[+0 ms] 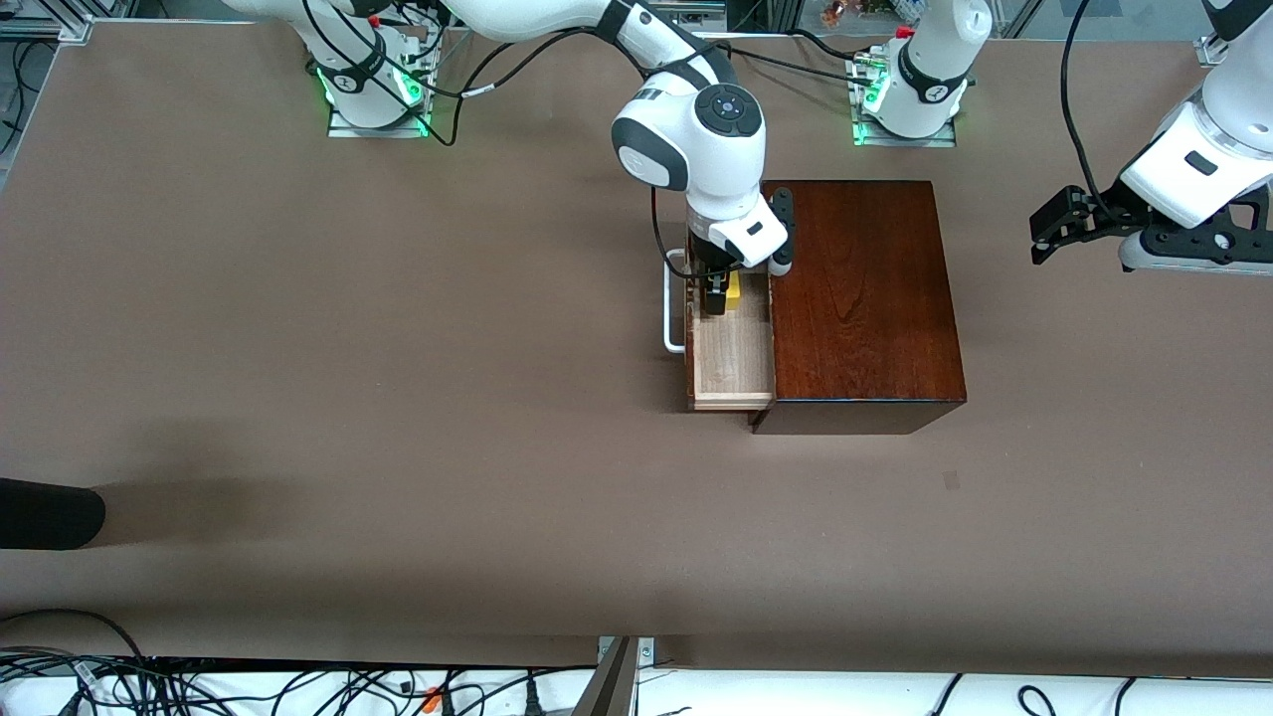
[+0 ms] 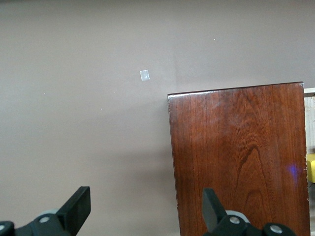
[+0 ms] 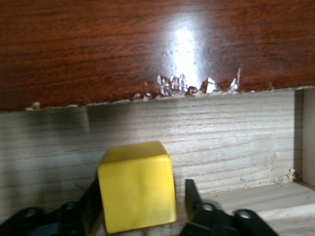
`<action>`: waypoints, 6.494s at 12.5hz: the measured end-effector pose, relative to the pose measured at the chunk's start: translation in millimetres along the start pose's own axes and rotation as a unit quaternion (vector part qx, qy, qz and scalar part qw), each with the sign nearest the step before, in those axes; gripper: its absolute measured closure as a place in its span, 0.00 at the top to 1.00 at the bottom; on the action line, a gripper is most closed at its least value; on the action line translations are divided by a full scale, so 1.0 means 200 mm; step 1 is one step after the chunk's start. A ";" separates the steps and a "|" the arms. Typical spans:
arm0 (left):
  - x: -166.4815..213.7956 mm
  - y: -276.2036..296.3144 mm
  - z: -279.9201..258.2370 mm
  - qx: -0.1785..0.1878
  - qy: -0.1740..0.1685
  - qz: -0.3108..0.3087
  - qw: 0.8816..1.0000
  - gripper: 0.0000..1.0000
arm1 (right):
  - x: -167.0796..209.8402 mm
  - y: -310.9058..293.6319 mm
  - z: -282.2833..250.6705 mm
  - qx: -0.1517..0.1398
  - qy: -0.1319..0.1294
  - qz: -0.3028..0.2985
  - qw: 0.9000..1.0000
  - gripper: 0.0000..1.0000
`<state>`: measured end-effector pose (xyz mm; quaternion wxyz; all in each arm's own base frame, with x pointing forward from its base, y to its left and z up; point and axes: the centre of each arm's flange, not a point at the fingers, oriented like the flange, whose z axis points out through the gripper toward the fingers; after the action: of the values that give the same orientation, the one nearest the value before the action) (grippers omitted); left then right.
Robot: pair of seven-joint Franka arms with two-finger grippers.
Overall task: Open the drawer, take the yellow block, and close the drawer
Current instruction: 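Lower the right gripper into the drawer and grasp the yellow cube, then lift the cube out with the right gripper while the left gripper reaches the drawer, then set the cube on the table with the right gripper and withdraw, then push the drawer shut into the wooden box with the left gripper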
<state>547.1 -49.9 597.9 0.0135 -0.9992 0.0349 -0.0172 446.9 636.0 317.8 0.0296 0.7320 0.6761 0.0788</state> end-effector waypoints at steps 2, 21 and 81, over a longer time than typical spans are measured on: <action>0.00 0.00 0.00 0.000 0.000 0.000 1.000 1.00 | 0.00 0.00 0.00 0.000 0.000 0.000 1.000 0.56; 0.03 0.12 0.08 -0.001 -0.016 0.021 1.000 1.00 | -1.83 1.43 -1.15 0.075 -0.042 0.399 0.913 0.56; 0.13 1.85 1.36 -0.023 -0.135 0.747 0.651 0.06 | -2.74 1.13 -1.45 0.041 -0.072 0.617 0.783 1.00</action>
<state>557.8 -413.7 317.1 0.0037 -0.6267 0.7675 0.1346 583.5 52.7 596.4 -0.0070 0.9969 0.0785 -0.0009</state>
